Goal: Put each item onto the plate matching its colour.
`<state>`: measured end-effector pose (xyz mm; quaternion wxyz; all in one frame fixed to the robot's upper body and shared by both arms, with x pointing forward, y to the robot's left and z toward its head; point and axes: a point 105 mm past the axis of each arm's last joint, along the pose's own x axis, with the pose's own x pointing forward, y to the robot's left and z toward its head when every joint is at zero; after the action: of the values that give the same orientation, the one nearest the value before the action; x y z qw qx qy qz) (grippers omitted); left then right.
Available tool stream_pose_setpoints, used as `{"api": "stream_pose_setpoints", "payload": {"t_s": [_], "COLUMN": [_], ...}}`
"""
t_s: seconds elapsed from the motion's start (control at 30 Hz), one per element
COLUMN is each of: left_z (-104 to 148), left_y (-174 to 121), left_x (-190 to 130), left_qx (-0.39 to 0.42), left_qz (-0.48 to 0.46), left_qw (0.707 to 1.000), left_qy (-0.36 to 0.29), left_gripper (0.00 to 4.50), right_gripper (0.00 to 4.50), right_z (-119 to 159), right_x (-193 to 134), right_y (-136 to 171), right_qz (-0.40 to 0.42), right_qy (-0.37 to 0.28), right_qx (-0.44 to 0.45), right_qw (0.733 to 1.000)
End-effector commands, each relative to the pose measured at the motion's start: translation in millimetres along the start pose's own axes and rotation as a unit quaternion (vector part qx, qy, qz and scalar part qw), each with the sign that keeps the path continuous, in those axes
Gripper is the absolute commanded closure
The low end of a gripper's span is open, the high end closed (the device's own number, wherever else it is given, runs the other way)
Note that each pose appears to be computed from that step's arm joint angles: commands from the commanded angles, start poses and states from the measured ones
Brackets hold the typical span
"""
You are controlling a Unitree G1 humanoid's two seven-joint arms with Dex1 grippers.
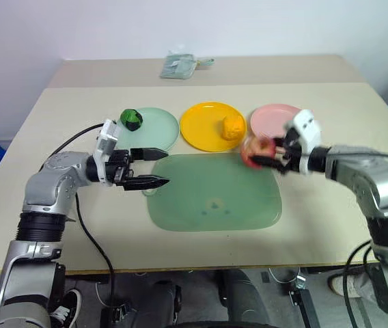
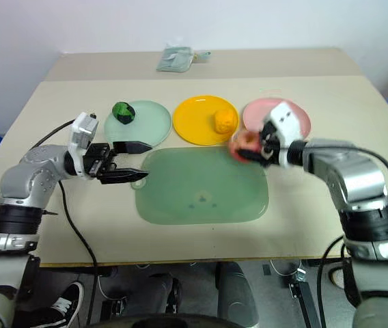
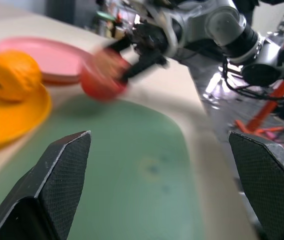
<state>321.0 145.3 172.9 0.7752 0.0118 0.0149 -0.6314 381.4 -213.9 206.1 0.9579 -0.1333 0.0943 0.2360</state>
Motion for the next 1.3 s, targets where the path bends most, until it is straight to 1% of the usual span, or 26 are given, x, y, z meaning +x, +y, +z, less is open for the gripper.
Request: {"api": "stream_pose_setpoints", "payload": {"t_s": [0.03,0.1,0.23,0.3,0.33,0.4,0.47,0.57,0.6,0.67,0.7,0.77,0.83,0.9,0.93,0.97,1.1,1.13,1.23,1.3], "left_z": [14,19,19,18,19,20,22,23,23,23,23,21,20,18,18,17,14,11,7,5], "left_y": [15,16,14,13,13,12,12,10,9,8,7,7,7,5,4,3,-4,-4,-5,-6], "left_x": [-2,-1,3,5,5,3,-1,-4,-4,-6,-6,-8,-9,-2,-3,-2,-3,-8,-5,0], "left_qx": [0.063,0.065,0.069,0.073,0.072,0.076,0.070,0.075,0.074,0.074,0.073,0.076,0.075,0.079,0.081,0.084,0.083,0.078,0.070,0.069], "left_qz": [0.048,0.052,0.046,0.048,0.050,0.050,0.054,0.052,0.052,0.053,0.054,0.059,0.061,0.060,0.061,0.062,0.060,0.061,0.060,0.058], "left_qw": [0.997,0.996,0.996,0.995,0.995,0.994,0.994,0.993,0.993,0.993,0.993,0.993,0.993,0.992,0.992,0.992,0.993,0.994,0.995,0.995], "left_qy": [-0.020,-0.038,-0.044,-0.046,-0.050,-0.052,-0.061,-0.069,-0.069,-0.072,-0.073,-0.072,-0.073,-0.073,-0.071,-0.068,-0.057,-0.055,-0.049,-0.045], "left_gripper": [0.00,0.00,0.00,0.00,0.00,0.00,0.00,0.00,0.00,0.00,0.00,0.00,0.00,0.00,0.00,0.00,0.00,0.00,0.00,0.00], "right_gripper": [1.06,1.06,1.06,0.21,0.10,0.10,0.10,0.10,0.10,0.10,0.10,0.10,0.10,0.10,0.10,0.10,0.10,0.10,0.10,0.10], "right_z": [8,4,-9,-8,-6,6,23,39,43,50,48,36,24,12,9,7,6,3,-4,-2], "right_x": [-1,5,22,28,28,26,21,15,10,-7,-15,-22,-22,-23,-22,-24,-35,-36,-42,-42], "right_y": [-53,-63,-65,-64,-68,-72,-68,-28,-4,46,62,96,116,119,121,118,85,85,83,90], "right_qz": [-0.142,-0.170,-0.167,-0.151,-0.163,-0.173,-0.157,-0.034,0.028,0.141,0.178,0.255,0.283,0.295,0.295,0.291,0.253,0.251,0.248,0.255], "right_qy": [-0.038,-0.038,-0.038,-0.062,-0.065,-0.086,-0.122,-0.169,-0.182,-0.210,-0.210,-0.180,-0.153,-0.125,-0.114,-0.106,-0.089,-0.079,-0.059,-0.063], "right_qx": [0.001,-0.002,0.035,0.067,0.046,0.038,0.020,0.002,-0.010,-0.039,-0.049,-0.044,-0.056,-0.058,-0.072,-0.078,-0.060,-0.059,-0.057,-0.050], "right_qw": [0.989,0.985,0.985,0.984,0.983,0.980,0.980,0.985,0.983,0.967,0.960,0.949,0.945,0.946,0.946,0.948,0.961,0.963,0.965,0.964]}}
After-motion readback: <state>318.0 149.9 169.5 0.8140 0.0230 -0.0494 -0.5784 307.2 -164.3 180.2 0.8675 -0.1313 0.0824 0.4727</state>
